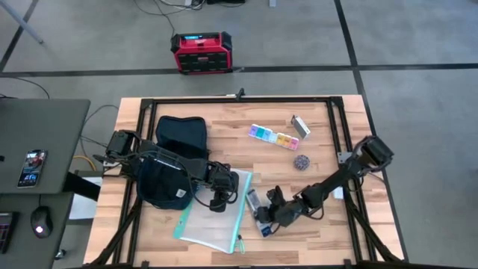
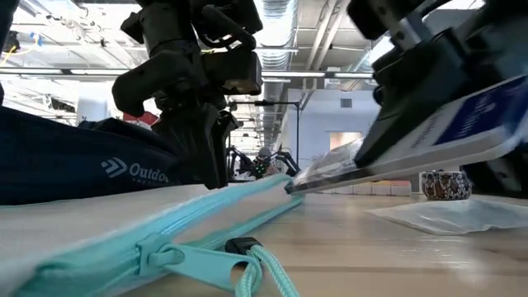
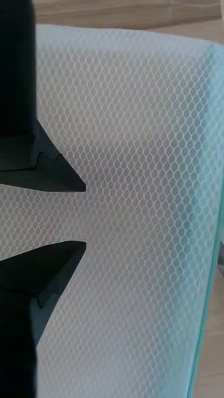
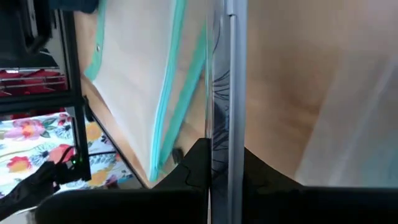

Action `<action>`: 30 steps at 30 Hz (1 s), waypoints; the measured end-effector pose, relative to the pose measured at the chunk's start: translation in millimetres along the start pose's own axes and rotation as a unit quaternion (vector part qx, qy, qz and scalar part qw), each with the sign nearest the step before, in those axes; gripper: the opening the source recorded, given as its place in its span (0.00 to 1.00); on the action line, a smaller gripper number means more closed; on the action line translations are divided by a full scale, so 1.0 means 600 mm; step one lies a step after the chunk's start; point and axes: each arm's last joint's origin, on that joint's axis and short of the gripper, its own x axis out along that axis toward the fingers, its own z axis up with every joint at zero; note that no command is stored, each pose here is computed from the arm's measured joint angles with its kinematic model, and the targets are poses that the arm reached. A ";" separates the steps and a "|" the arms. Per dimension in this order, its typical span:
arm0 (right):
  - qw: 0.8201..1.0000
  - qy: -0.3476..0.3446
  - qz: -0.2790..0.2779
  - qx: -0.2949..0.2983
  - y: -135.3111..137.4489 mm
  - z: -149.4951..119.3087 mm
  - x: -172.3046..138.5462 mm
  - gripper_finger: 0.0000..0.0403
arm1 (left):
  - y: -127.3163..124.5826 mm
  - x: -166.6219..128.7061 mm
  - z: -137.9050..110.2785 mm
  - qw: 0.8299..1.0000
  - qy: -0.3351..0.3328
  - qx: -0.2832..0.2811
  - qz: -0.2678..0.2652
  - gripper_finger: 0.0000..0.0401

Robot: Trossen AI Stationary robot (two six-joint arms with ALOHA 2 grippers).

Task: Unpack backpack
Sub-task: Put the pencil case into the zip bag

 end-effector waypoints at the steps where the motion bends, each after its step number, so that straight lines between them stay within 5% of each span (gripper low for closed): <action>1: 1.000 -0.004 0.000 -0.005 0.001 0.006 0.002 0.04 | 0.000 0.000 0.000 1.000 -0.001 -0.003 0.000 0.31; 12: 0.997 -0.053 0.048 -0.015 0.028 0.077 0.020 0.04 | -0.003 -0.005 0.015 0.999 -0.030 -0.033 -0.004 0.31; 30: 0.990 -0.133 0.037 -0.030 0.050 0.093 0.106 0.10 | -0.009 -0.057 0.058 0.999 0.004 -0.017 -0.032 0.31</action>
